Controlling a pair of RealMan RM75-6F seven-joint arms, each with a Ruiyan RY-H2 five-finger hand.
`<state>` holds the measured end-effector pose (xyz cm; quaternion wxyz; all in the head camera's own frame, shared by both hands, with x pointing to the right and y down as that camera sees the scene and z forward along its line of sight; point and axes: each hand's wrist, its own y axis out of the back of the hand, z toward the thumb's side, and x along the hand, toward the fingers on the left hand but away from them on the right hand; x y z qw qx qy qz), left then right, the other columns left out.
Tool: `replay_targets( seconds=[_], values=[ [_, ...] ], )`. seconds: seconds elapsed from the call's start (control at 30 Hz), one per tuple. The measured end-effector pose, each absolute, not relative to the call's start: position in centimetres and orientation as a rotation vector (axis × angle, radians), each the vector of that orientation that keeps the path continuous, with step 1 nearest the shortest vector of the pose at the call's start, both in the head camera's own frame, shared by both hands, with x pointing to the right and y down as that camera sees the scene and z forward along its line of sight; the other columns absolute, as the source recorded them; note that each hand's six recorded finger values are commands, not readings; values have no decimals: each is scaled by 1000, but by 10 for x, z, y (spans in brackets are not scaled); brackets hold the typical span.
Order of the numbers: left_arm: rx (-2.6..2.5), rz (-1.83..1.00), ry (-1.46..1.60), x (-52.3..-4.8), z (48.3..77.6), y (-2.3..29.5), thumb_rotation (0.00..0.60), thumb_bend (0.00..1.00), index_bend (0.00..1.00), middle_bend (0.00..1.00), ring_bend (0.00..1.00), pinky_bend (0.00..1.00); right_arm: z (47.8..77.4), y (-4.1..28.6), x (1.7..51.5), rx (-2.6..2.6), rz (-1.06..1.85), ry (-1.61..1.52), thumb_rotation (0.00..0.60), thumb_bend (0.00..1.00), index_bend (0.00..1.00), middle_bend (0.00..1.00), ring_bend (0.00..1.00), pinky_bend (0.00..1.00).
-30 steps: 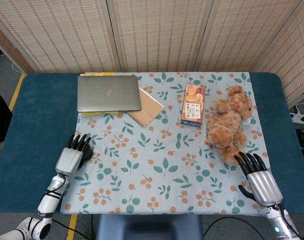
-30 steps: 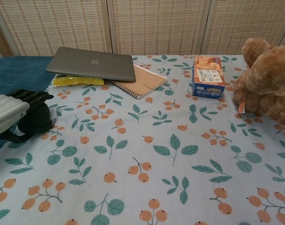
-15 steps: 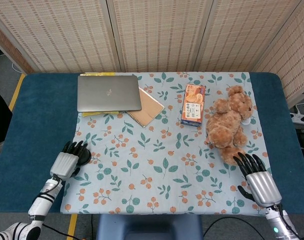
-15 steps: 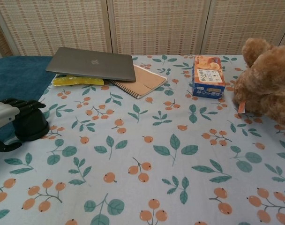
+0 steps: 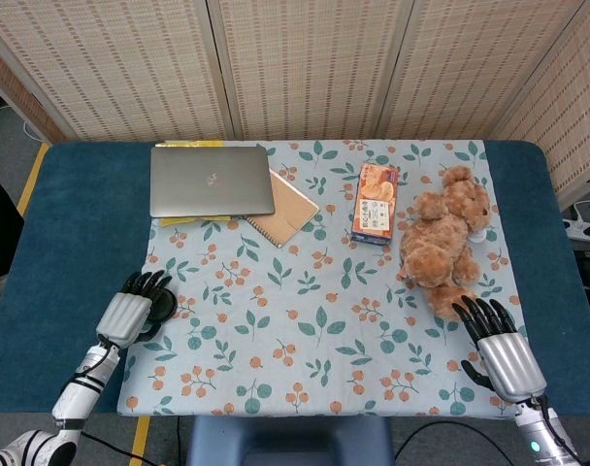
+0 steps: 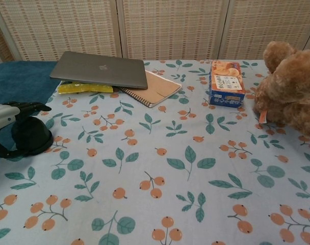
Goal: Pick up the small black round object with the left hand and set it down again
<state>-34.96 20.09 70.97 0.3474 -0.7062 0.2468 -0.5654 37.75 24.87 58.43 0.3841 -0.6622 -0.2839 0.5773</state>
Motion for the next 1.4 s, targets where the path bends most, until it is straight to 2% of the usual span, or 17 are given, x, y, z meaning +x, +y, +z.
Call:
replay_targets(
  seconds=[0.23, 0.43, 0.73, 1.0, 1.13, 1.4],
  values=[
    [-1828, -1444, 656, -351, 704, 192, 600, 338, 4, 73, 31, 55, 584, 249, 377, -1691, 1471, -723, 600, 178, 0, 0, 0, 0],
    [-1809, -1486, 615, -356, 705, 189, 600, 332, 145, 183, 104, 55, 584, 250, 377, -1699, 1469, -720, 600, 178, 0, 0, 0, 0],
    [-1795, -1538, 580, -361, 708, 188, 600, 331, 201, 197, 127, 51, 586, 250, 376, -1703, 1473, -712, 600, 178, 0, 0, 0, 0],
    [-1771, -1538, 578, -362, 709, 187, 600, 348, 313, 321, 254, 57, 586, 250, 376, -1703, 1474, -711, 600, 178, 0, 0, 0, 0],
    [-1776, -1536, 585, -362, 709, 187, 600, 403, 364, 387, 342, 74, 586, 250, 376, -1704, 1473, -709, 600, 178, 0, 0, 0, 0],
    [-1773, -1480, 636, -358, 706, 184, 600, 662, 526, 564, 476, 153, 586, 251, 376, -1705, 1474, -707, 600, 177, 0, 0, 0, 0]
  ],
)
